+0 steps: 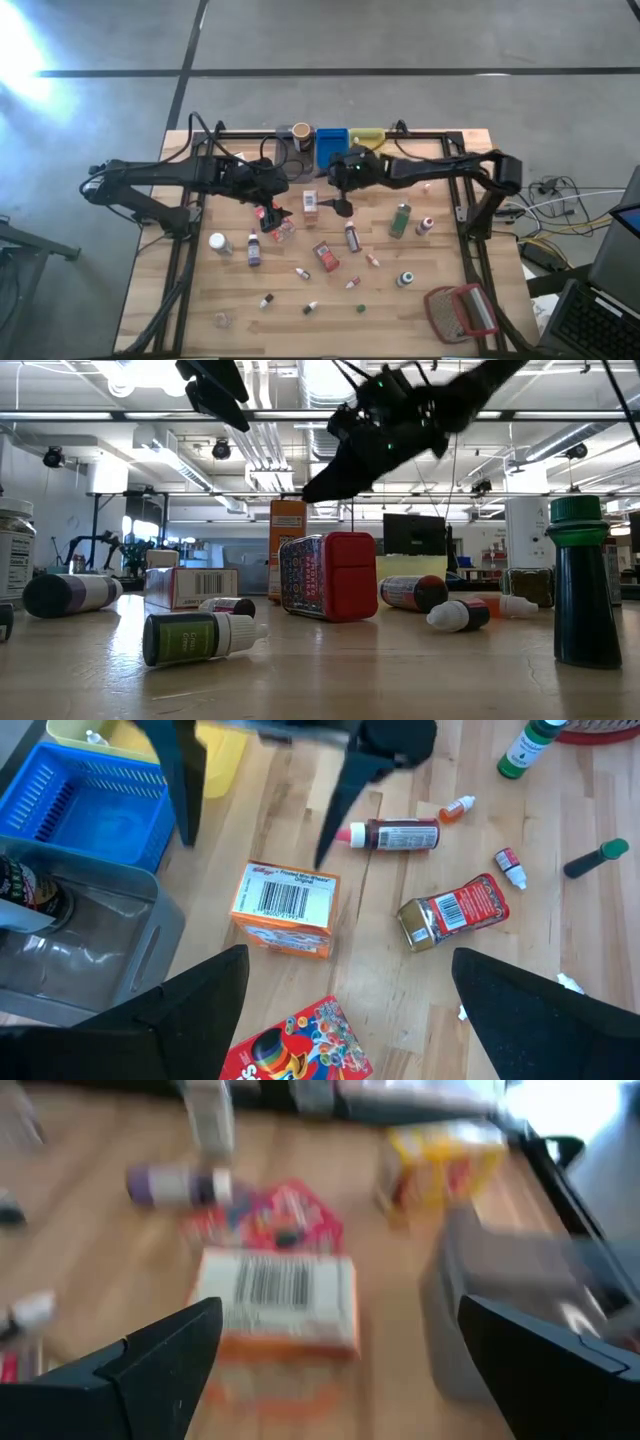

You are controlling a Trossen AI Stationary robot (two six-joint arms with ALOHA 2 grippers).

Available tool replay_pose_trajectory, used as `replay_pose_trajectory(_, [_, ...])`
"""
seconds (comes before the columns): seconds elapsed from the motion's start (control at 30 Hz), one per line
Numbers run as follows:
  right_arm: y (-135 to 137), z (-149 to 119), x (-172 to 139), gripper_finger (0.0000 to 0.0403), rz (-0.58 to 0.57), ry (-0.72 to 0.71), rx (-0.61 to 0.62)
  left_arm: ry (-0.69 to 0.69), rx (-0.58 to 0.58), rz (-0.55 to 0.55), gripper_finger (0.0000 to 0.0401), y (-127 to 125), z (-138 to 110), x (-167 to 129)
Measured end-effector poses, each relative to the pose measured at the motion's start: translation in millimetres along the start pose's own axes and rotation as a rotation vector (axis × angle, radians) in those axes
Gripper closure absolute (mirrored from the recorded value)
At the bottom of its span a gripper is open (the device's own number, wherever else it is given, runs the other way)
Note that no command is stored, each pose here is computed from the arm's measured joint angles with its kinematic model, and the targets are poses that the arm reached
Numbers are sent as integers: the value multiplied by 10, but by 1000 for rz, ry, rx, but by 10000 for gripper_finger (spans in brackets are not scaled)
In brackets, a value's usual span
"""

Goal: Pick & Place Kitchen Items
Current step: Put the orange cereal box into the blue bin

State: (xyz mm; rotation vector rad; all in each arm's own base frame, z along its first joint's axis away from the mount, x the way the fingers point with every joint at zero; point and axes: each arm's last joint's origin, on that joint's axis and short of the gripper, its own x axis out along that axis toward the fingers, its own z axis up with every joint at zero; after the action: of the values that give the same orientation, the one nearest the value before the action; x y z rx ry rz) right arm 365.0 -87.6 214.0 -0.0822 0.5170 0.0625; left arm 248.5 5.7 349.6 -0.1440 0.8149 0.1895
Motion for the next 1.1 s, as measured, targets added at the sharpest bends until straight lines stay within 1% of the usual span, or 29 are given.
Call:
replay_pose_trajectory(0.1, [39, 228, -111, 3, 18, 106, -2, 0, 0, 0, 46, -1, 0, 1])
replay_pose_trajectory(0.17, [59, 372, -154, 3, 35, 143, -1, 0, 0, 0, 46, -1, 0, 0])
replay_pose_trajectory(0.3, [33, 553, -188, 3, 53, 255, 26, 0, 0, 0, 46, 0, 0, 0])
replay_pose_trajectory(0.37, [18, 555, -163, 3, 53, 346, 45, 0, 0, 0, 46, -1, 0, 1])
replay_pose_trajectory(0.43, [-7, 560, -100, 3, 37, 407, 66, 0, 0, 0, 46, 0, 0, 1])
replay_pose_trajectory(0.5, [-22, 518, -5, 3, 46, 464, 89, 0, 0, 0, 46, 0, 0, 1])
replay_pose_trajectory(0.6, [-46, 473, 134, 3, 53, 498, 98, 0, 0, 0, 46, -1, 1, 0])
replay_pose_trajectory(0.77, [-60, 493, 254, 3, 44, 491, 128, -1, 0, 0, 46, -1, 1, 0])
replay_pose_trajectory(0.83, [-45, 507, 261, 3, 22, 491, 130, 0, 0, 0, 46, 0, 1, 1])
replay_pose_trajectory(0.93, [-4, 556, 280, 3, -5, 447, 103, 0, 0, 0, 46, 0, 1, 1])
replay_pose_trajectory(1.1, [86, 551, 287, 3, 17, 465, 84, -1, 0, 0, 46, 0, 1, 0])
